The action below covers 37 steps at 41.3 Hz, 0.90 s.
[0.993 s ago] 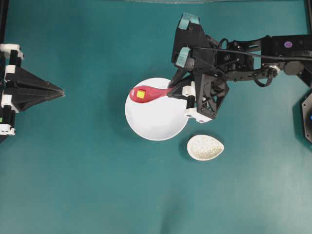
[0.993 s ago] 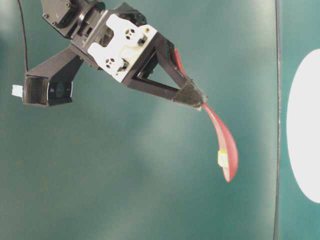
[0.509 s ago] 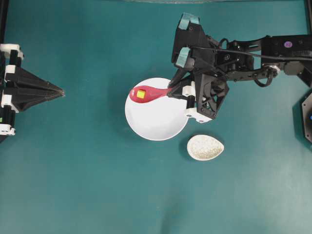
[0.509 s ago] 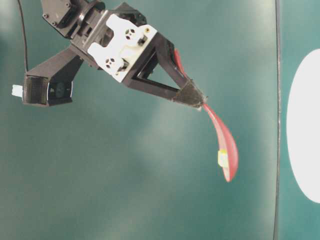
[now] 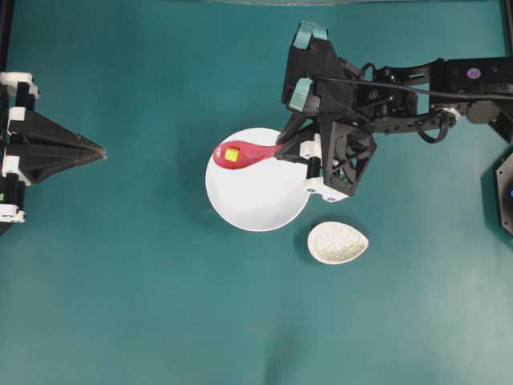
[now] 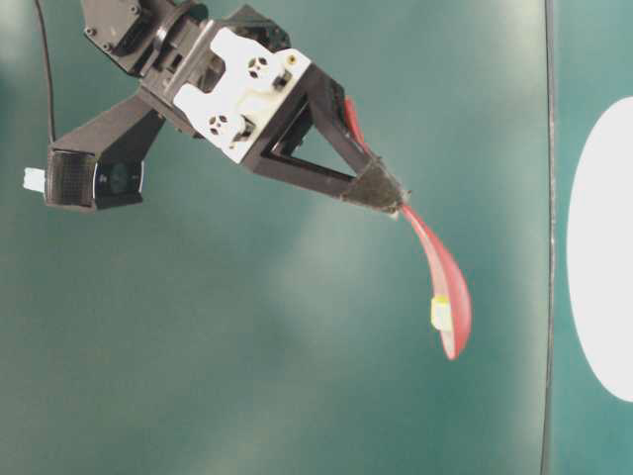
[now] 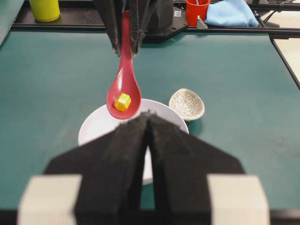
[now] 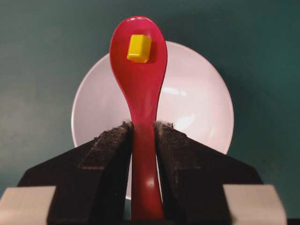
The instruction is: Scoop the yellow hexagonal prism block from the bowl with a spoon using the right arm.
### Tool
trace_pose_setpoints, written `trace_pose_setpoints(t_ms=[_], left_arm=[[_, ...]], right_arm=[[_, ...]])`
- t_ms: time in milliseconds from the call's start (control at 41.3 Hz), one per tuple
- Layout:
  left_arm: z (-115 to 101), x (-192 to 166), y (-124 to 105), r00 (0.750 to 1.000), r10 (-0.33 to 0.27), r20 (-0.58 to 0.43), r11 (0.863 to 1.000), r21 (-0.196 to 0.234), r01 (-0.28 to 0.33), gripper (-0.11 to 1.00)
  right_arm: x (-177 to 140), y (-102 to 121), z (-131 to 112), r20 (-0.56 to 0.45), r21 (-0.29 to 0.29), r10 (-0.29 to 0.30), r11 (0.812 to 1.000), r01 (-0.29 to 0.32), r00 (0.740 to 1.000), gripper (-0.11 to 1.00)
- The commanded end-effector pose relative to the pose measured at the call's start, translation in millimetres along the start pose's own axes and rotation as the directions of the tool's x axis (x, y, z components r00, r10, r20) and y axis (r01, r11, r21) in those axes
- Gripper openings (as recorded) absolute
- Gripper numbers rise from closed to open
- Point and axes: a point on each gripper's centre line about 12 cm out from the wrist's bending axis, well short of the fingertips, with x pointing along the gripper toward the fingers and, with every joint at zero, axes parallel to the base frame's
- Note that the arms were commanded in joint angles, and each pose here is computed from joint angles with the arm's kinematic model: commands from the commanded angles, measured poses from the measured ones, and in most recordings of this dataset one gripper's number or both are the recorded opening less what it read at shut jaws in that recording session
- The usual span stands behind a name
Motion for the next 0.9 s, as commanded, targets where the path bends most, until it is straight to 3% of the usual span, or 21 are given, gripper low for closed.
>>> trace_pose_setpoints(t_ms=[0,872], left_arm=[[4.8,1.8,-0.1,1.000,0.000,0.011,1.000,0.002,0.000,0.01],[5.0,1.8,-0.1,1.000,-0.001,0.012,1.000,0.002,0.000,0.01]], right_arm=[[-14.8,2.9,14.3,0.056,-0.006,0.006,1.000,-0.005,0.998,0.24],[-14.7,2.1,14.8,0.062,-0.007,0.004,1.000,-0.004,0.998,0.24]])
